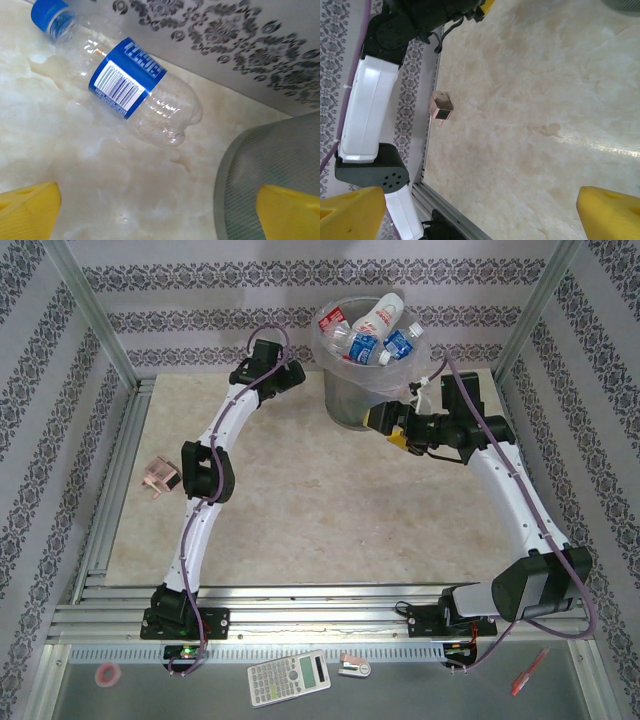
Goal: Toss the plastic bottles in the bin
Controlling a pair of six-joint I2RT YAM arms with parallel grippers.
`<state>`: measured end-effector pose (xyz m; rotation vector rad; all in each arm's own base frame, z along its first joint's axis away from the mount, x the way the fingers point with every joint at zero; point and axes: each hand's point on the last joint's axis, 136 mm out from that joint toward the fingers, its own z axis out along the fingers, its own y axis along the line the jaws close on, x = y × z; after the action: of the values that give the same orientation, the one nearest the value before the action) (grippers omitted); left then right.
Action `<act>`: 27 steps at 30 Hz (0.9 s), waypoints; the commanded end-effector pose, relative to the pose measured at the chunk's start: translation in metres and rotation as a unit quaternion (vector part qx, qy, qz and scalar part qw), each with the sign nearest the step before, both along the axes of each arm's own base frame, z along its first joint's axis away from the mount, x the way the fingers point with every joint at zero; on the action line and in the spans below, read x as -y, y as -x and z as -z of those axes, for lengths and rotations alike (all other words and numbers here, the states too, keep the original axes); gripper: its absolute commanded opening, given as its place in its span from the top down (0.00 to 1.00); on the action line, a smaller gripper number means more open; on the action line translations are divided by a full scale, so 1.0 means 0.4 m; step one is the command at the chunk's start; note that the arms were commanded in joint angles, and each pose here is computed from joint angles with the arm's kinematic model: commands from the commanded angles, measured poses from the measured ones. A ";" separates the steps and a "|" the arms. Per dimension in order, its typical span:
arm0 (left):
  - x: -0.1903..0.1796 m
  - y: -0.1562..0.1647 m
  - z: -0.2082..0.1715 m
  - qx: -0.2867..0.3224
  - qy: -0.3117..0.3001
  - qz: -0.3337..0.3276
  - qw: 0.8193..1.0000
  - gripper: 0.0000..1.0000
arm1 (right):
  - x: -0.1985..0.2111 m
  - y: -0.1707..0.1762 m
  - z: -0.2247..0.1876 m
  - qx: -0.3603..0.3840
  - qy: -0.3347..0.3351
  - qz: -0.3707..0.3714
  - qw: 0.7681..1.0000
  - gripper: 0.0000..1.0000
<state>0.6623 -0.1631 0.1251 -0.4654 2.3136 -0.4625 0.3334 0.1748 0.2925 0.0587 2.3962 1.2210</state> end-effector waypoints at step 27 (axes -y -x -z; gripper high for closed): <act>-0.310 0.358 -0.216 0.047 0.048 -0.057 0.996 0.00 | -0.581 -0.385 0.240 0.144 0.142 -0.004 0.979 0.19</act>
<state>0.5191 -0.0350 0.2001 -0.6447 2.2119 -0.4632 0.4599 0.3976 0.1853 -0.2491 2.3690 0.8559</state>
